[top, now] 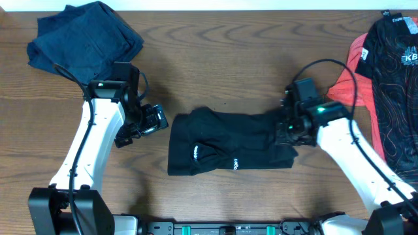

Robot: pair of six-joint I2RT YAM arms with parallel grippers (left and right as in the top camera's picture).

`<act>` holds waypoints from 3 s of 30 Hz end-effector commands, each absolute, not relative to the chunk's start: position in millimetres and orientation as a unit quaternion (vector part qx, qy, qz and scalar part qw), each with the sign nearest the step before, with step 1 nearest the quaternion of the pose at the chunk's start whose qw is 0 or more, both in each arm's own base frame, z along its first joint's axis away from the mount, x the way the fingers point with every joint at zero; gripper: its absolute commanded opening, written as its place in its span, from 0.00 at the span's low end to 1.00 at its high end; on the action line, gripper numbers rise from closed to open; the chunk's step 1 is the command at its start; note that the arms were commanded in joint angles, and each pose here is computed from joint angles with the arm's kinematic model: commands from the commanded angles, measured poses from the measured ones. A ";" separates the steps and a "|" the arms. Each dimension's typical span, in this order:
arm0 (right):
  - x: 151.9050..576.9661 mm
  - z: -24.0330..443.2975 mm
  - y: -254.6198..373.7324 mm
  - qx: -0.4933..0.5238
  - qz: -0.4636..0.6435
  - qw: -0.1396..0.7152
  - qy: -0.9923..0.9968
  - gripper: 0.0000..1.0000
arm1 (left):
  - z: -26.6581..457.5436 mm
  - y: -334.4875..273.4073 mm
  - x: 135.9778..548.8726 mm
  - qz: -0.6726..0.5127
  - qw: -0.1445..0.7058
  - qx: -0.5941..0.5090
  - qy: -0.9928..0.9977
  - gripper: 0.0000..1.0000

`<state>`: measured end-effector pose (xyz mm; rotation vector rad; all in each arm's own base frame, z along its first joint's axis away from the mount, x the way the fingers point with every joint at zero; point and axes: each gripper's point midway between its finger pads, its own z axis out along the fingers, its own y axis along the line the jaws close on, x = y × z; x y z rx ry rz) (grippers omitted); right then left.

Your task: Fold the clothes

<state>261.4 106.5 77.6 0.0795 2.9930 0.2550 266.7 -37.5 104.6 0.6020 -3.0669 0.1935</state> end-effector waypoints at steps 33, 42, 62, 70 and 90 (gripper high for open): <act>289.3 99.3 154.0 0.008 0.095 0.081 0.992 0.03 | 103.7 -37.5 264.9 0.060 0.011 0.183 -0.981 0.98; 289.4 84.6 116.4 0.066 0.072 0.041 0.994 0.01 | 99.7 -37.2 260.7 0.058 0.018 0.184 -0.981 0.98; 309.3 23.8 181.6 0.024 0.142 0.014 0.989 0.01 | 99.1 -37.2 260.7 0.058 0.018 0.184 -0.981 0.98; 299.8 79.9 163.7 0.029 0.134 0.052 0.989 0.01 | 99.0 -37.3 262.0 0.058 0.015 0.184 -0.981 0.98; 215.7 22.9 188.5 0.004 0.093 -0.072 0.993 0.06 | 98.6 -37.4 263.0 0.059 0.013 0.184 -0.981 0.98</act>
